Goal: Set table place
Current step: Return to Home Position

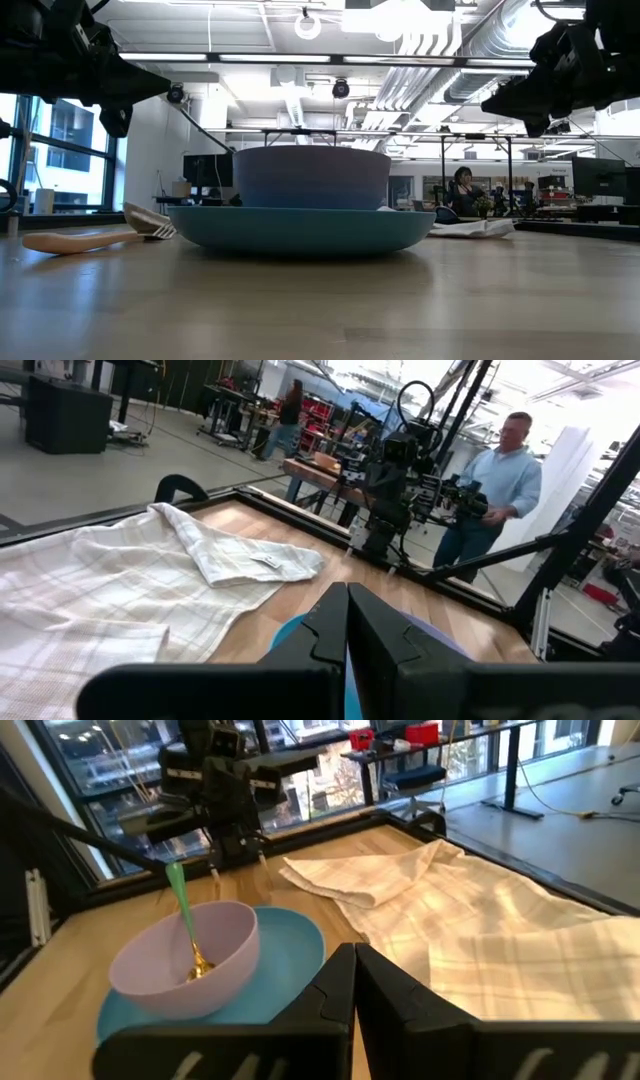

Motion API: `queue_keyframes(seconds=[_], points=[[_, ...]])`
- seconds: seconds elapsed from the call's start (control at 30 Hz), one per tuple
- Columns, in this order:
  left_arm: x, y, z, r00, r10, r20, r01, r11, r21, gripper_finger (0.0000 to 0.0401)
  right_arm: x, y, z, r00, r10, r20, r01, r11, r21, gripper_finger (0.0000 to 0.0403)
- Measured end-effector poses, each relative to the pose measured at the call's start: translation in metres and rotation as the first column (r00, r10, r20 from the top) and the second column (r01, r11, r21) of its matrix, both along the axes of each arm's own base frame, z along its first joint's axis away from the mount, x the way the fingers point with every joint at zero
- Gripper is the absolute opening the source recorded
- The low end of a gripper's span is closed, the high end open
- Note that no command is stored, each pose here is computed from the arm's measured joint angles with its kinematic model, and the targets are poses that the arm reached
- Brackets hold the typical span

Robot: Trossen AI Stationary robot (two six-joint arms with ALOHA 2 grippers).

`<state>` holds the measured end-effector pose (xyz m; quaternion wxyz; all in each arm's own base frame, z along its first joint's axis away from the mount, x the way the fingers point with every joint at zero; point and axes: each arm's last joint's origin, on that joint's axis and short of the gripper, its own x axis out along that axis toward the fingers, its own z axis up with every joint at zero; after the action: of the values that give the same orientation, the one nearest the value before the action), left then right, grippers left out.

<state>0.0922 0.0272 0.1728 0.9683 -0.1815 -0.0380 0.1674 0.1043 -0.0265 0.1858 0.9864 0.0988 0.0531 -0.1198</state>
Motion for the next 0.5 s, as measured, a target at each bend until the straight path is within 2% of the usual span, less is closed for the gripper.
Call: queue_keyframes(seconds=[0.33, 0.47, 0.5], points=[[0.001, 0.0, -0.004, 1.0, -0.001, 0.002, 0.001, 1.0, 0.001, 0.0001, -0.012, 0.004, 0.006, 0.996, 0.01, 0.094, -0.008, 1.0, -0.023, 0.0], [0.001, 0.0, -0.004, 1.0, -0.003, 0.016, 0.003, 1.0, 0.004, 0.0001, -0.011, 0.004, -0.01, 0.979, 0.015, 0.202, -0.004, 0.999, -0.051, 0.0], [0.001, 0.0, -0.004, 1.0, -0.003, 0.016, 0.003, 1.0, 0.004, 0.0001, -0.01, 0.003, -0.012, 0.98, 0.013, 0.197, -0.003, 0.999, -0.049, 0.0]])
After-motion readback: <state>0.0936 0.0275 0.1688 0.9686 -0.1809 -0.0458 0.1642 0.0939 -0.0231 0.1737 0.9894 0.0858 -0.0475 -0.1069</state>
